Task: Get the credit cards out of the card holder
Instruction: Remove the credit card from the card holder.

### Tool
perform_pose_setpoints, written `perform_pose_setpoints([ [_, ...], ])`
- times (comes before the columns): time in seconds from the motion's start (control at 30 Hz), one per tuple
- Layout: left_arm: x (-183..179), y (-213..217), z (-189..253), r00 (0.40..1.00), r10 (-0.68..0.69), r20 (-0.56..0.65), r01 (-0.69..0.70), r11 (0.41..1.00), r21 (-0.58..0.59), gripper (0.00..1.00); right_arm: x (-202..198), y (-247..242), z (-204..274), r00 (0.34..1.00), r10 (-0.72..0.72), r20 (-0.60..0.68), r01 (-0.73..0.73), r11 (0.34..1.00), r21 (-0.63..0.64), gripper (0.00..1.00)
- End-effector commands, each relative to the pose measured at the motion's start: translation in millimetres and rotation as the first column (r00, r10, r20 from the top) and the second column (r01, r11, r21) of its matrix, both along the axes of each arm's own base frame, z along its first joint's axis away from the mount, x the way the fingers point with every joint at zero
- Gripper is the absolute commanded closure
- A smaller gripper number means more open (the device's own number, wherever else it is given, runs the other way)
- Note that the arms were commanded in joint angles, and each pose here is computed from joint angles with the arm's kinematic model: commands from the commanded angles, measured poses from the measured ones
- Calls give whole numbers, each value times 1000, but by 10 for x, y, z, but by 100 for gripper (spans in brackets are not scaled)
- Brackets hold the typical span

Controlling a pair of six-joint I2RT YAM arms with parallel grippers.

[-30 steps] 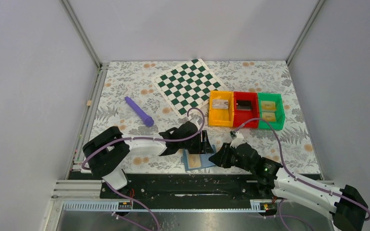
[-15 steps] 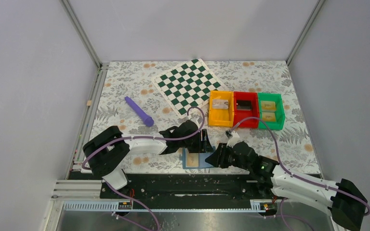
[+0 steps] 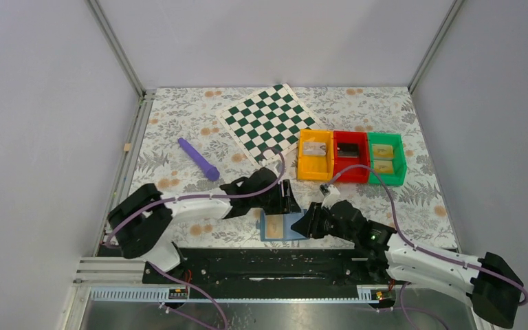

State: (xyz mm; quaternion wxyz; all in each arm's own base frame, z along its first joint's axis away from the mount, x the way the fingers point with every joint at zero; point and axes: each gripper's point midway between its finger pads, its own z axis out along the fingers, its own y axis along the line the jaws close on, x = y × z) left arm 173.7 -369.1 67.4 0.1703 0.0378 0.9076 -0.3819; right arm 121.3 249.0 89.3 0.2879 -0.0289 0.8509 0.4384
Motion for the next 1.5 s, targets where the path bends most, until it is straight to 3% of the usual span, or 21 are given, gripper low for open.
perform_pose_setpoints([
  [0.0, 183, 102, 487, 992, 81, 100, -77, 996, -50, 45, 18, 72, -69, 1000, 11, -1, -11, 1000, -9, 67],
  [0.27, -36, 543, 101, 991, 123, 49, -126, 990, 62, 39, 67, 190, -281, 999, 21, -49, -24, 998, -61, 67],
  [0.37, -83, 669, 8, 987, 150, 56, -153, 987, 51, 36, 86, 199, -340, 998, 12, -59, -17, 997, -75, 67],
  [0.77, -117, 691, -131, 989, 138, 56, -140, 989, 49, 28, 23, -155, -757, 988, -103, -116, 80, 980, -184, 68],
  [1.07, -146, 583, -26, 994, 104, 47, -104, 995, 3, 41, 31, -137, -725, 990, -96, -108, 76, 982, -176, 68],
  [1.23, -148, 580, -14, 993, 104, 47, -104, 995, -1, 61, 31, -128, -714, 990, -91, -105, 72, 983, -171, 68],
  [1.33, -138, 590, 26, 992, 111, 53, -110, 994, -4, 61, 32, -133, -709, 991, -91, -102, 73, 983, -170, 68],
  [1.47, -124, 619, 99, 990, 122, 67, -122, 992, -8, 52, 31, -132, -692, 991, -89, -98, 72, 984, -166, 68],
])
